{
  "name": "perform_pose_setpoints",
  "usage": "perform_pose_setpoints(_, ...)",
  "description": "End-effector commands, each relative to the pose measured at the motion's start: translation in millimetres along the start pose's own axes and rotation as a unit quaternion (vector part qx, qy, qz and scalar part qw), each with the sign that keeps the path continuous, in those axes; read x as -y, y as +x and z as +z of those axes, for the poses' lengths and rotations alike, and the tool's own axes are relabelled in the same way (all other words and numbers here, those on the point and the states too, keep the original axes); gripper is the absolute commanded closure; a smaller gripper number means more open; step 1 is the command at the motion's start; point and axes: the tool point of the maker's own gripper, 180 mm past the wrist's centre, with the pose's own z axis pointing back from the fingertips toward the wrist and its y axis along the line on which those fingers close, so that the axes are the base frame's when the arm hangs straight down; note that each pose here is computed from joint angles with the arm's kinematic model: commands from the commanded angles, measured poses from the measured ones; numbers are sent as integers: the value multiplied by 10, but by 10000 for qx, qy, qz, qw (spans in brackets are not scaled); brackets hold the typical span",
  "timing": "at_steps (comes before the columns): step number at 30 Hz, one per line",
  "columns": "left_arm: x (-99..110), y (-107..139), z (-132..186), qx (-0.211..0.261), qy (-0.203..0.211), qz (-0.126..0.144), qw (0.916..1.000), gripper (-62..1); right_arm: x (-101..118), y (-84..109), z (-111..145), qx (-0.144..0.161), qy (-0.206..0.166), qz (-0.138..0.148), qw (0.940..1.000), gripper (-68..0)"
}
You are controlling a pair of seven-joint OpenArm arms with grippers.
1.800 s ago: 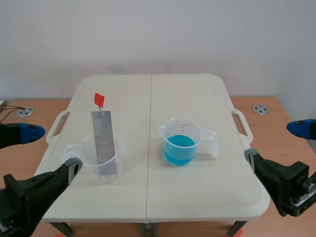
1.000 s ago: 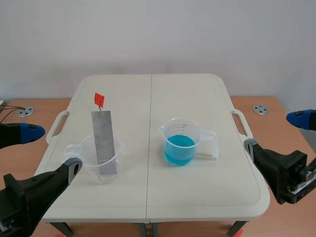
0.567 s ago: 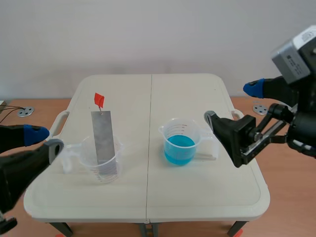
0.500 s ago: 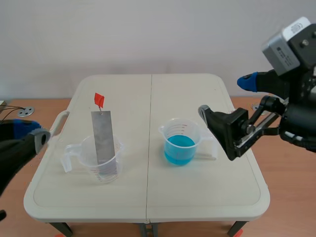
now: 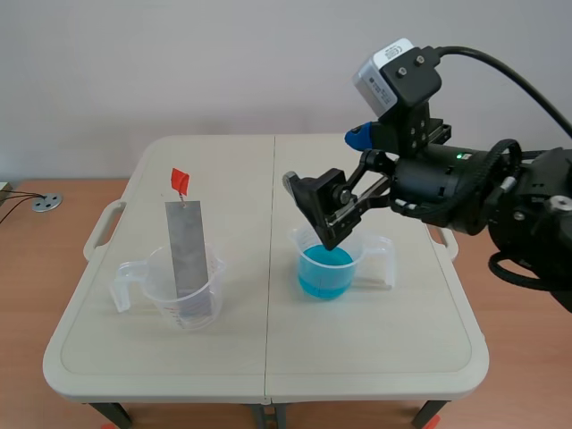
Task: Hold the metal plate by the orange handle, dip it into the blue solution, take it out and point at it, then put the plate back in the beaker on the left.
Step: 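Lift the metal plate out of the left beaker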
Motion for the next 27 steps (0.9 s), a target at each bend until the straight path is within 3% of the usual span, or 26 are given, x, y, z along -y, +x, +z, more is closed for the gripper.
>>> perform_pose_setpoints(1,4,21,45,71,89,43,9999,-31,23,162,-78,244,24,31,9997,-560)
perform_pose_setpoints(8,47,-123,151,-239,180,-159,9994,-31,-150,125,-435,155,383,29,9991,-560)
perform_pose_setpoints(16,76,-120,158,-215,137,-150,9996,-31,-348,71,-787,48,720,52,9974,-560)
perform_pose_setpoints(27,91,-152,158,-305,90,-253,9992,-31,-670,162,-1109,160,1131,370,9928,-535)
